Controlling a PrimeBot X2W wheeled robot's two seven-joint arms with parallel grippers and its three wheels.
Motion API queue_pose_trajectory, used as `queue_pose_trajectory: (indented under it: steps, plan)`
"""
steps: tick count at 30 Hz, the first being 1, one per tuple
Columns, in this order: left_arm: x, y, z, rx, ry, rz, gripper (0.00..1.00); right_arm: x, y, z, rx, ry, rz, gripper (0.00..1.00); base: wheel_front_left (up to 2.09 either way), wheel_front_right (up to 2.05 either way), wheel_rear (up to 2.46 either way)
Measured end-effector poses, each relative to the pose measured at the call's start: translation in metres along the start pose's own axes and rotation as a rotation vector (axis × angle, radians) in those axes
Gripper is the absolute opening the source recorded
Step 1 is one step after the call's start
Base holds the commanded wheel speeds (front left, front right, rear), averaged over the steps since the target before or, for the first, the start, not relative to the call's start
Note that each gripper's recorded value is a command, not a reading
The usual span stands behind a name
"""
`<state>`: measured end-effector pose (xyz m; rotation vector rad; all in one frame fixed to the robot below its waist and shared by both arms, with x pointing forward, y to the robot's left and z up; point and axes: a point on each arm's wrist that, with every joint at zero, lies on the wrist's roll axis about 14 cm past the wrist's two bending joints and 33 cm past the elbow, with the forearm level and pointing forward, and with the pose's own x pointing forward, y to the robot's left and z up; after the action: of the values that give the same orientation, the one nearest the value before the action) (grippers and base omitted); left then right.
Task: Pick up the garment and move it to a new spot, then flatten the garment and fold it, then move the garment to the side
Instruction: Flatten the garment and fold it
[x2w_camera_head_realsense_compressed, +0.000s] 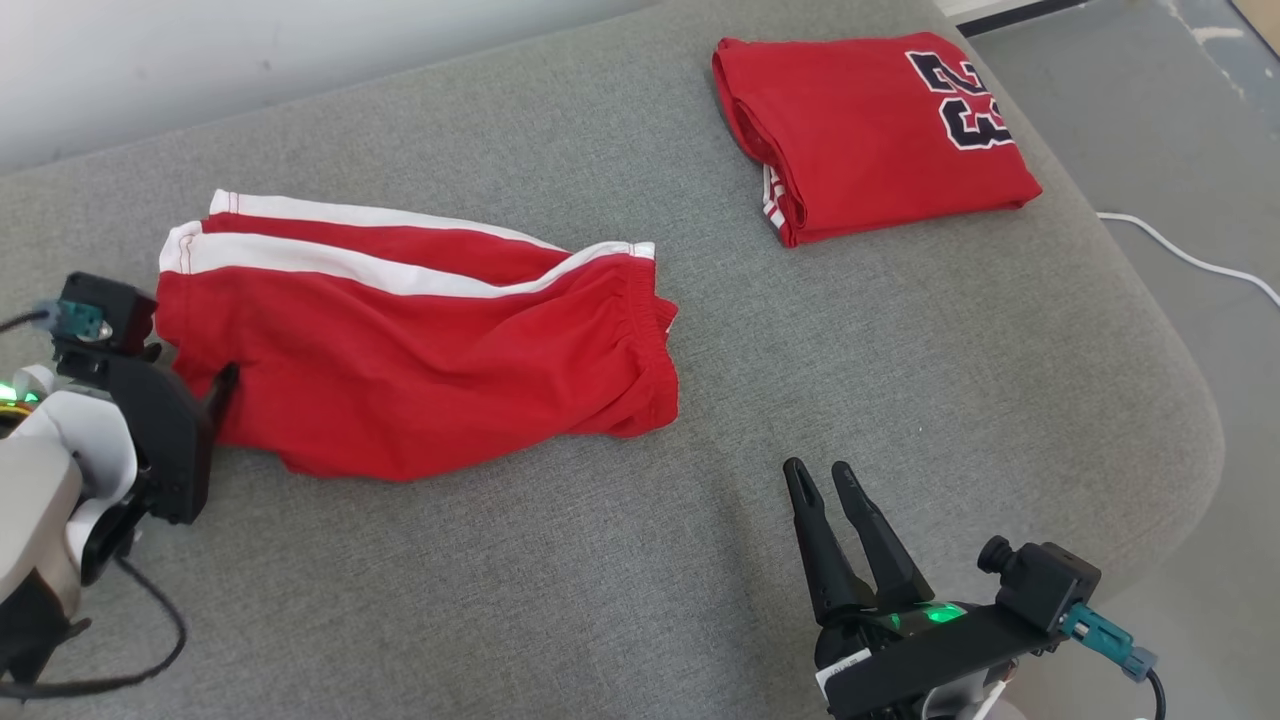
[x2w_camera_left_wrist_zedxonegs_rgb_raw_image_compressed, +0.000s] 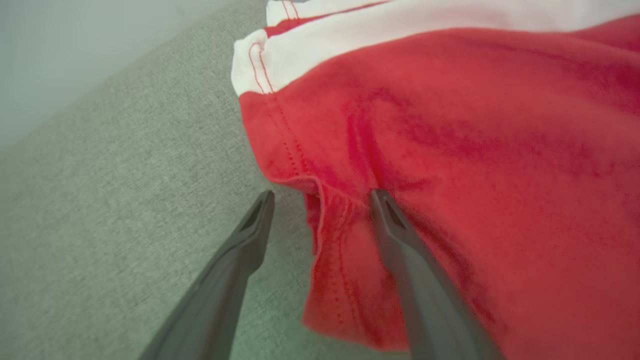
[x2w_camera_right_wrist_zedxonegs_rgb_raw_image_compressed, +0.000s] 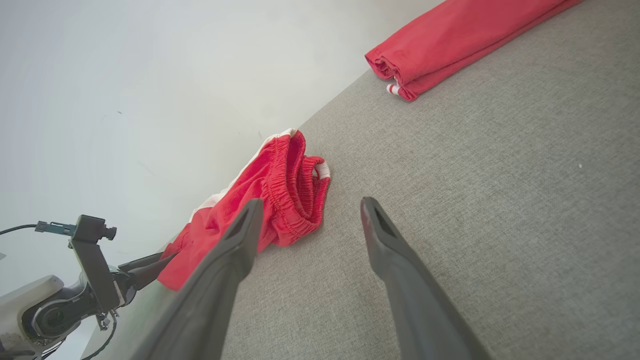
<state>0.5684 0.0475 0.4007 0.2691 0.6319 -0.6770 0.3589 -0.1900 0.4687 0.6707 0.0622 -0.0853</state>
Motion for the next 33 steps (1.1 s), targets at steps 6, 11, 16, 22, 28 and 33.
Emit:
queue_pose_trajectory:
  steps: [6,11,16,22,28,33]
  plan:
    - [0.005,-0.006,-0.002,-0.04,0.039,-0.027,0.29,0.004,0.001,-0.006,-0.004,0.017,0.004,1.0,0.0,0.0,0.0]
    - [0.006,-0.012,0.0,-0.07,0.027,-0.047,0.0,0.005,0.0,-0.008,-0.002,0.022,0.002,1.0,0.0,0.0,0.0]
    - [-0.006,-0.01,0.012,-0.088,-0.042,-0.028,0.0,0.006,0.003,-0.007,0.0,0.018,0.015,1.0,0.0,0.0,0.0]
    - [-0.032,-0.015,0.019,-0.143,-0.14,-0.022,0.0,0.003,0.01,-0.004,0.007,0.01,0.039,1.0,0.0,0.0,0.0]
    - [-0.063,-0.027,-0.004,-0.21,-0.178,-0.005,0.0,-0.007,0.012,-0.005,0.021,0.015,0.045,1.0,0.0,0.0,0.0]
    - [-0.089,-0.045,-0.032,-0.284,-0.202,0.006,0.0,-0.015,0.009,-0.007,0.037,0.02,0.037,1.0,0.0,0.0,0.0]
